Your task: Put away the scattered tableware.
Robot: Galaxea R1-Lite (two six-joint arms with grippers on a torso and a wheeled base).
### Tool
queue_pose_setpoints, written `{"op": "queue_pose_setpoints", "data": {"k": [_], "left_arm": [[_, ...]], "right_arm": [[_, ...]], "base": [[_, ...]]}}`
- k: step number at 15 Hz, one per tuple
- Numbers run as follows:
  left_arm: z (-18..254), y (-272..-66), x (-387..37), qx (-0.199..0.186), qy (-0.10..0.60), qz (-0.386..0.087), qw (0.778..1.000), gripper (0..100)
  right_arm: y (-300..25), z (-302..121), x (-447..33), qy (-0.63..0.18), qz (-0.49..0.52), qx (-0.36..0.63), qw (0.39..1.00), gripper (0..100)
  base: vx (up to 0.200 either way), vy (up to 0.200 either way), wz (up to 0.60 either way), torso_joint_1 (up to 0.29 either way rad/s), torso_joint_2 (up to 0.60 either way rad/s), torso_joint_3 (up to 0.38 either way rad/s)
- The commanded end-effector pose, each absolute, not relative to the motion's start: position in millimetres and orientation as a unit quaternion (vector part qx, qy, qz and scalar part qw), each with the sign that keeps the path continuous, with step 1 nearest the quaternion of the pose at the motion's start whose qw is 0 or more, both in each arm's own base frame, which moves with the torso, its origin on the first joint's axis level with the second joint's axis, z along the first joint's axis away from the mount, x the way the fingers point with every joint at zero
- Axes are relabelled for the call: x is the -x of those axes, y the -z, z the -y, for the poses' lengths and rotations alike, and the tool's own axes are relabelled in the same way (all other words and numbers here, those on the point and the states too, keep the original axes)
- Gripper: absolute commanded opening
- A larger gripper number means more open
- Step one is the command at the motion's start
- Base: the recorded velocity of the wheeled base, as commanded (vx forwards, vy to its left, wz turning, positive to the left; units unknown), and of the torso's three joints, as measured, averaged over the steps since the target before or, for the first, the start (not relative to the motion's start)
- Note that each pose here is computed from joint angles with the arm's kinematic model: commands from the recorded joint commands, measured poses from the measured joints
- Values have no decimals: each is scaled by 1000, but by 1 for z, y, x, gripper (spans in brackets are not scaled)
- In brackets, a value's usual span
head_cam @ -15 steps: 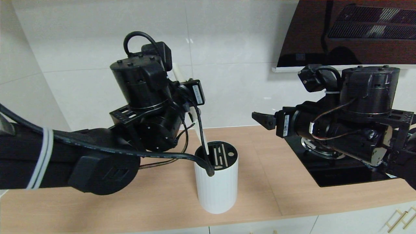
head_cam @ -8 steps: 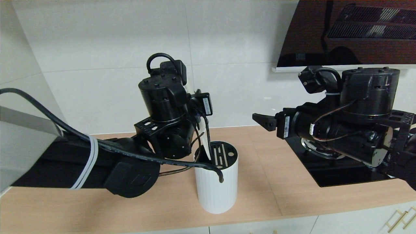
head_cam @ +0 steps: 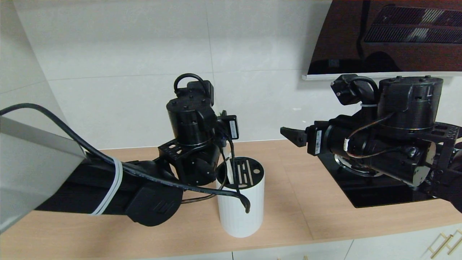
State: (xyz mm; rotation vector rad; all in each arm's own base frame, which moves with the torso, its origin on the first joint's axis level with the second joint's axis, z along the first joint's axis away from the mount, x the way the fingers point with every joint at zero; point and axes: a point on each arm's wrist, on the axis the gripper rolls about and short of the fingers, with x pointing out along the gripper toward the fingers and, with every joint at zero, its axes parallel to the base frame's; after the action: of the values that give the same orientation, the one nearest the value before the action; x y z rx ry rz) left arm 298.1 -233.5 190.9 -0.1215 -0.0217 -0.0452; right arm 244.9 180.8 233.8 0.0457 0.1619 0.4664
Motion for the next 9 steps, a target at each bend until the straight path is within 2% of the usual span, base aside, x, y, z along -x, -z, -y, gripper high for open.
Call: {"op": "queue_pose_setpoints", "data": {"k": [1,9], "left_arm": [[240,-184,-296,56,31,3,998,0],[258,-147,-300,27,38,-35,998,0]], "right_arm": [[-234,-181,-245,-231,-79,-23,969,100],[-232,-181,-245,-231,-83,-21,969,100]], "base": [[0,0,0,0,0,0],[0,0,0,0,0,0]]}}
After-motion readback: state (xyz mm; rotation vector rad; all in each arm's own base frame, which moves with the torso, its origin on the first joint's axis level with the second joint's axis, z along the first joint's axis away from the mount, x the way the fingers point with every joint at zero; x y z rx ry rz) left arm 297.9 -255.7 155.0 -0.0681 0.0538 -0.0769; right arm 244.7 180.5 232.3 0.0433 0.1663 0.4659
